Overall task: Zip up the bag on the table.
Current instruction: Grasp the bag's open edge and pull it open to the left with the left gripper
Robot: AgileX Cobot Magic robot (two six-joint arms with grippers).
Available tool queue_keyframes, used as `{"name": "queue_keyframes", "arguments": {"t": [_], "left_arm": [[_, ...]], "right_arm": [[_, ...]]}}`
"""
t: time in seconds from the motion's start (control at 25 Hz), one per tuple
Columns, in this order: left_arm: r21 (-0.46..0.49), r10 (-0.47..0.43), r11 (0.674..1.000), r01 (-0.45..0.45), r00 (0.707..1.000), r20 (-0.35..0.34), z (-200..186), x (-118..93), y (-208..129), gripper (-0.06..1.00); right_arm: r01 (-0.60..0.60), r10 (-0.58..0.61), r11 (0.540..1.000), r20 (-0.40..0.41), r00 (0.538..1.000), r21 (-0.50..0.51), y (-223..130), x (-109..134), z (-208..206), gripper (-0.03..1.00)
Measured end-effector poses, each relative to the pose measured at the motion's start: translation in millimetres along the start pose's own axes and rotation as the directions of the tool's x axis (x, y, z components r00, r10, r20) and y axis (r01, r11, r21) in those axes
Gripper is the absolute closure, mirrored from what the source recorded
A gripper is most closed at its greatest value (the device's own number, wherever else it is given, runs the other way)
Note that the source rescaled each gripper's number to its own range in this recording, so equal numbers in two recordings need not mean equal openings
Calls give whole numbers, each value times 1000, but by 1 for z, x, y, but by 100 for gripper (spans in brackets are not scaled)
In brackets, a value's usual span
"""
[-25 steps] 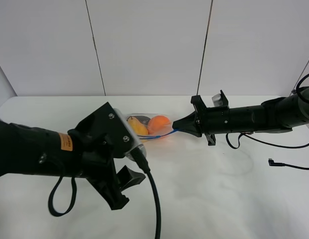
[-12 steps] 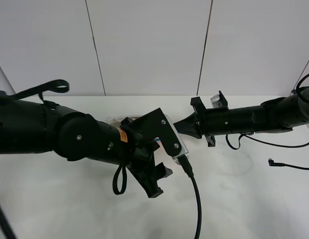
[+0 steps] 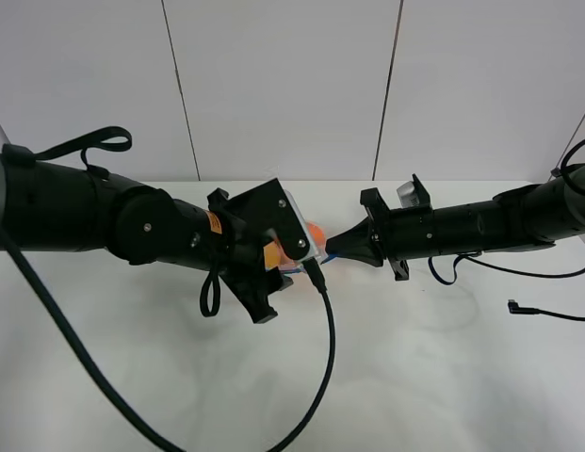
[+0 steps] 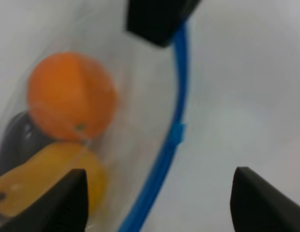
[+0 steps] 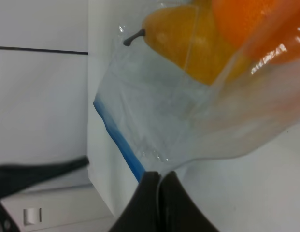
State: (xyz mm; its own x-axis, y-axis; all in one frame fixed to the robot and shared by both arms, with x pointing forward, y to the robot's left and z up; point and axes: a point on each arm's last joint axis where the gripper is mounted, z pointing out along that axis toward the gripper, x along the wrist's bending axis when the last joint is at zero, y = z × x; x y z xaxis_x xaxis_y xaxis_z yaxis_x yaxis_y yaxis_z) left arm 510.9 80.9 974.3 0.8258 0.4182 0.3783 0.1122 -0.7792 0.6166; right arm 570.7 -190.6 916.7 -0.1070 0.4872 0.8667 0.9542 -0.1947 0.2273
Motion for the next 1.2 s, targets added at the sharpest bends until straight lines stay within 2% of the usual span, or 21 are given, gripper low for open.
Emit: {"name": "queue_keyframes", "arguments": {"t": [0.52, 0.84, 1.0, 1.2], "left_arm": [[-32, 42, 999, -43, 999, -34, 0, 3, 3, 20], [34, -7, 999, 6, 1000, 14, 25, -3, -7, 20], [9, -14, 1000, 14, 1000, -3, 26, 0, -1, 20], [-34, 19, 999, -19, 1000, 12, 33, -9, 19, 20]], "right_arm": [[-8, 8, 1000, -3, 1000, -13, 1, 0, 0, 97], [-7, 7, 1000, -4, 1000, -14, 1, 0, 0, 97], [-7, 7, 1000, -4, 1000, -14, 1, 0, 0, 97], [-7, 7, 1000, -4, 1000, -14, 1, 0, 0, 97]]}}
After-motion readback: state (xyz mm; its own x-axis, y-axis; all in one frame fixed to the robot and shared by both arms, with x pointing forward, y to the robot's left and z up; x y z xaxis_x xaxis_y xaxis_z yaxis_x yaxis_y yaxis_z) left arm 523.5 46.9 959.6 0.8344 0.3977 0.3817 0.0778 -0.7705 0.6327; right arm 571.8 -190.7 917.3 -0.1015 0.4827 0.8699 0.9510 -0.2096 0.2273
